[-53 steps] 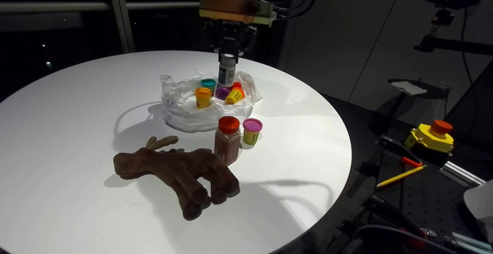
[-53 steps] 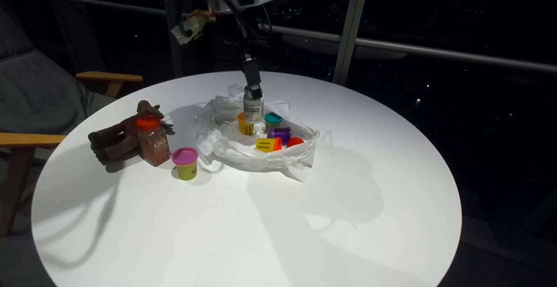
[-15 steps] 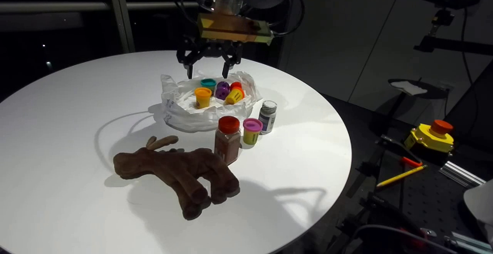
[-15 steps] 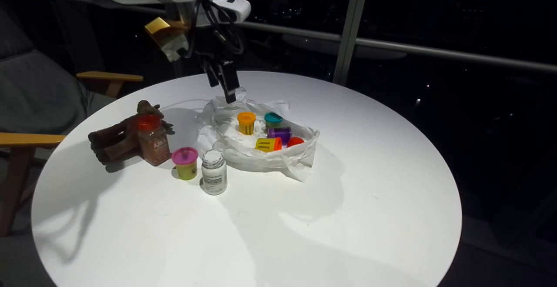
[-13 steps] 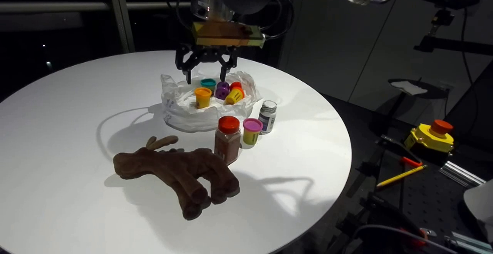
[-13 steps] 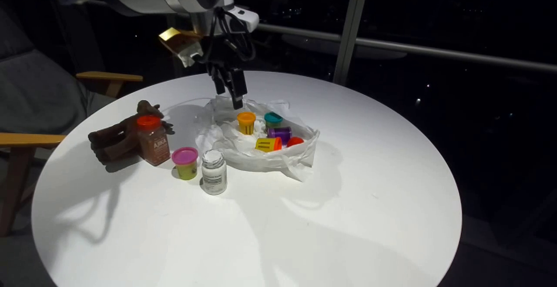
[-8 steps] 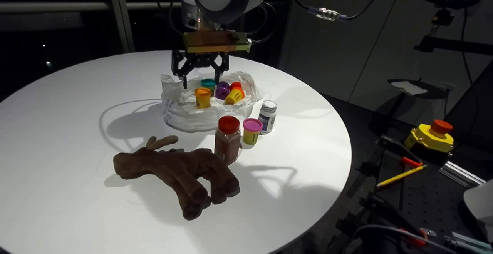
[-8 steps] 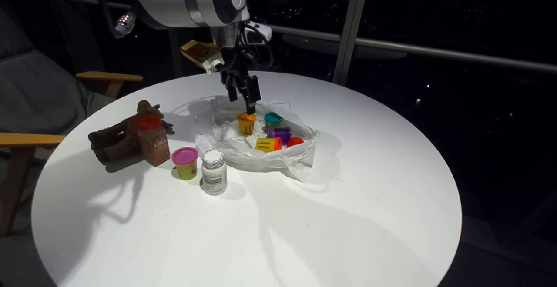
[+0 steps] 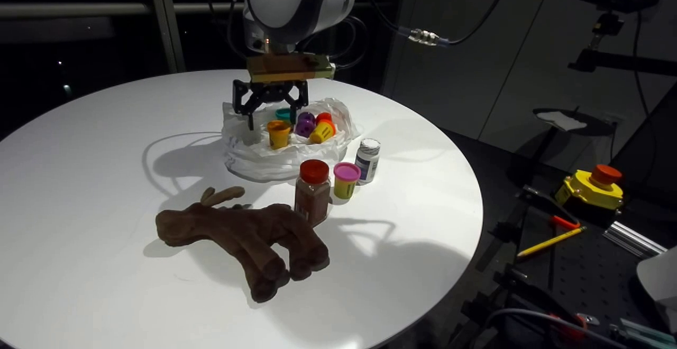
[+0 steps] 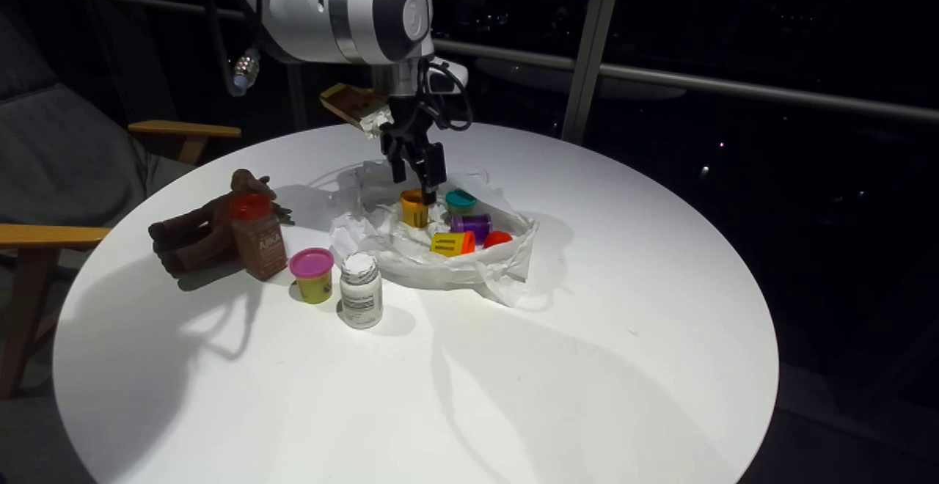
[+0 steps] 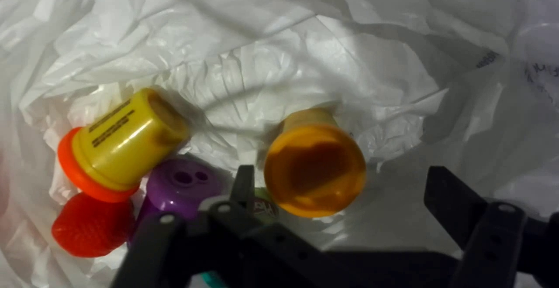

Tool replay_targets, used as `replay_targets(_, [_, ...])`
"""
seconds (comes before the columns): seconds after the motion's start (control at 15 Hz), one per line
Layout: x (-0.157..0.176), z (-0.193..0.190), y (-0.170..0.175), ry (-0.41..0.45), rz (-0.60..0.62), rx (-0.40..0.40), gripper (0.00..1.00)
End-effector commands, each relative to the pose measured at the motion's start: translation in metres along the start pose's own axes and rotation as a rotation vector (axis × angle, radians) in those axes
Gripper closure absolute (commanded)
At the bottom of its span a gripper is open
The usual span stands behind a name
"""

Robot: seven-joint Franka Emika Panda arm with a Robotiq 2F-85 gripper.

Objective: Remove the things from the plastic bag and put them on the table

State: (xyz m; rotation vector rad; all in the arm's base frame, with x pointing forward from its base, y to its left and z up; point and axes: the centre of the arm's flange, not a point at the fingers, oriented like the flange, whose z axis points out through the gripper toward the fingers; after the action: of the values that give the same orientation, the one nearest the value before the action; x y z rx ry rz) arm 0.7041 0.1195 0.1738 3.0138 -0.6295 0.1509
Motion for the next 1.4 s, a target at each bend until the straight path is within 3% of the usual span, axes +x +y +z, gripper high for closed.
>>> replay_targets(0.0, [0.010, -0.006, -0.007, -0.002, -0.019, -0.004, 0.00])
replay_targets(0.2, [0.006, -0.004, -0.009, -0.013, -0.031, -0.007, 0.00])
replay_targets(0.33, [0.002, -0.001, -0.010, -0.026, -0.047, -0.008, 0.27])
replay_targets(0.73, [-0.003, -0.010, -0.006, -0.029, -0.054, 0.003, 0.77])
replay_targets(1.0, [-0.004, -0.033, 0.007, 0.008, -0.028, 0.007, 0.77])
replay_targets(1.33, [-0.030, -0.100, 0.054, 0.093, 0.019, 0.049, 0.77])
